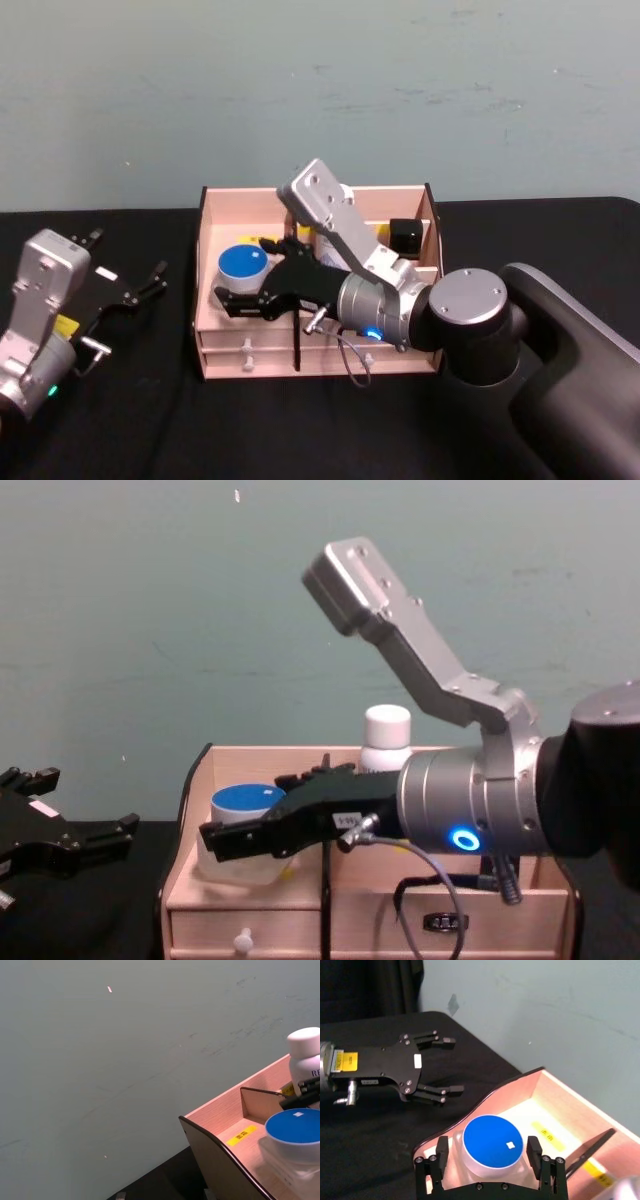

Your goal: Pick up the facial cleanser and watermelon frost from the table and place them into the tiered storage box.

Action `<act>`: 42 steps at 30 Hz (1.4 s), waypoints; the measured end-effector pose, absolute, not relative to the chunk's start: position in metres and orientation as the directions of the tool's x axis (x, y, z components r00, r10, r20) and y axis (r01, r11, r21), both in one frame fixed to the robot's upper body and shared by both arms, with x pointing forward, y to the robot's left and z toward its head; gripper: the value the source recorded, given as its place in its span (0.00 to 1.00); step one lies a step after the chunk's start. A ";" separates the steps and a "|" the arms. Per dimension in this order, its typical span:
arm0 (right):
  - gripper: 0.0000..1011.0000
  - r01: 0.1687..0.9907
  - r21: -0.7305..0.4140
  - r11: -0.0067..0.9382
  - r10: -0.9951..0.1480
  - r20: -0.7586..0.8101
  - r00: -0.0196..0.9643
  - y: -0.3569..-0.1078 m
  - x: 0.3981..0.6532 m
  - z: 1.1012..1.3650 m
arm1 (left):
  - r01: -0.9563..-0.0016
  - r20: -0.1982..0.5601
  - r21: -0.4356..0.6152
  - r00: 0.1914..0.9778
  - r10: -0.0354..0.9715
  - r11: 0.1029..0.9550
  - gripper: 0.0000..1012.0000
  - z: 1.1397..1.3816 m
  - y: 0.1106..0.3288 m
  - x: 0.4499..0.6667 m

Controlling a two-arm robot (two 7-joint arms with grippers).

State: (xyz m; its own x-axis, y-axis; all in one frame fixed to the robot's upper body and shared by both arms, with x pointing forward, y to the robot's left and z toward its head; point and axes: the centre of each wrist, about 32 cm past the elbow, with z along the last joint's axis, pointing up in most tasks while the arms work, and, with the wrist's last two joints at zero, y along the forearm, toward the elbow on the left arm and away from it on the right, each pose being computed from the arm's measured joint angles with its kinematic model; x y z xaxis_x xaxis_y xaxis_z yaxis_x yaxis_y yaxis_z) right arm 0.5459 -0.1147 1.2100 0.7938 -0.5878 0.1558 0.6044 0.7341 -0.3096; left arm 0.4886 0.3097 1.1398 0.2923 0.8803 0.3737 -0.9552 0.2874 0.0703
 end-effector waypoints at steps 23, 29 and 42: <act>0.99 0.640 -0.170 0.749 -0.608 0.208 0.767 -0.137 0.528 1.239 | -0.955 0.374 0.070 0.292 0.880 0.287 1.00 1.140 0.310 0.489; 0.99 0.654 -0.118 0.748 -0.625 0.210 0.752 -0.153 0.510 1.249 | -0.955 0.374 0.070 0.292 0.880 0.287 1.00 1.140 0.310 0.489; 0.99 0.803 -0.035 0.595 -0.779 0.223 0.587 -0.206 0.471 1.249 | -0.955 0.374 0.070 0.292 0.880 0.287 1.00 1.140 0.310 0.489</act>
State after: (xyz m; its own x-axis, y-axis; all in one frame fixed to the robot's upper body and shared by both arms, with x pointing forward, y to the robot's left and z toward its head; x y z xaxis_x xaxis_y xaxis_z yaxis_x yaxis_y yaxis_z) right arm 0.4709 -0.2063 1.2487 0.5865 -0.7787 0.2226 0.8031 0.5947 -0.0355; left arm 0.4886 0.3097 1.1398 0.2923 0.8803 0.3737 -0.9552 0.2874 0.0703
